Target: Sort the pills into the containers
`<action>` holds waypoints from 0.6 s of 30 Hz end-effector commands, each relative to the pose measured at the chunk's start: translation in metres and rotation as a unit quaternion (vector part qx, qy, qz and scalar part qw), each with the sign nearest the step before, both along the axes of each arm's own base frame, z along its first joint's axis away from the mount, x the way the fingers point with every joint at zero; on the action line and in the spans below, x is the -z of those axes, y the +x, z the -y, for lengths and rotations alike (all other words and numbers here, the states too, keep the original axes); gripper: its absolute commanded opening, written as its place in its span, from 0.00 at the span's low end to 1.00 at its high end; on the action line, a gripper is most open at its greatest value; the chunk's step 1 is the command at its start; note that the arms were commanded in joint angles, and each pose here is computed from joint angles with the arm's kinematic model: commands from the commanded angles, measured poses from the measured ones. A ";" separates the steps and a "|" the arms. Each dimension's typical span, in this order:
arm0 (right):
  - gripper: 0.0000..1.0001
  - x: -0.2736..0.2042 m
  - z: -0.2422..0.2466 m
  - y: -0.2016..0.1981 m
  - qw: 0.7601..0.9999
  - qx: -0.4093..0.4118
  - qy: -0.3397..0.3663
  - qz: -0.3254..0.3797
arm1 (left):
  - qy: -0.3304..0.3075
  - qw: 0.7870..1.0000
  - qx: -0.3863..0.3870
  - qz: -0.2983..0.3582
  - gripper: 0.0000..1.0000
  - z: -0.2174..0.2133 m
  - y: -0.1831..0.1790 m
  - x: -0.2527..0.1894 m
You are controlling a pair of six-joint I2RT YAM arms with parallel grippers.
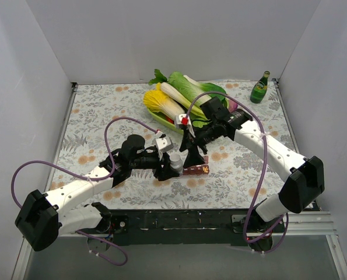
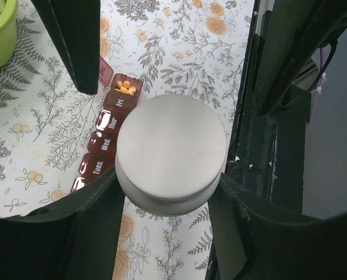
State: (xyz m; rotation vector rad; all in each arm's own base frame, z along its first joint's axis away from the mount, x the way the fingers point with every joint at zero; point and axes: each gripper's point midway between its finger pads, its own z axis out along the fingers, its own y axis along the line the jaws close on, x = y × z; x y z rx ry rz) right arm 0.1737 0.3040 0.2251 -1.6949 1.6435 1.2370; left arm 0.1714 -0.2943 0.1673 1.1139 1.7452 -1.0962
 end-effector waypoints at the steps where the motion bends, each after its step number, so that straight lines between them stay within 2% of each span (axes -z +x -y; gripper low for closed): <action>1: 0.86 0.003 -0.002 -0.010 1.000 -0.023 0.016 0.005 | -0.032 0.999 0.003 0.028 0.21 0.003 0.003 -0.026; 9: 0.84 0.004 -0.010 -0.011 0.999 -0.024 0.028 -0.002 | -0.046 0.999 0.008 0.023 0.20 0.007 0.003 -0.035; 18: 0.77 0.006 -0.016 -0.014 0.999 -0.028 0.032 -0.023 | -0.058 0.998 0.008 0.021 0.21 0.010 0.003 -0.040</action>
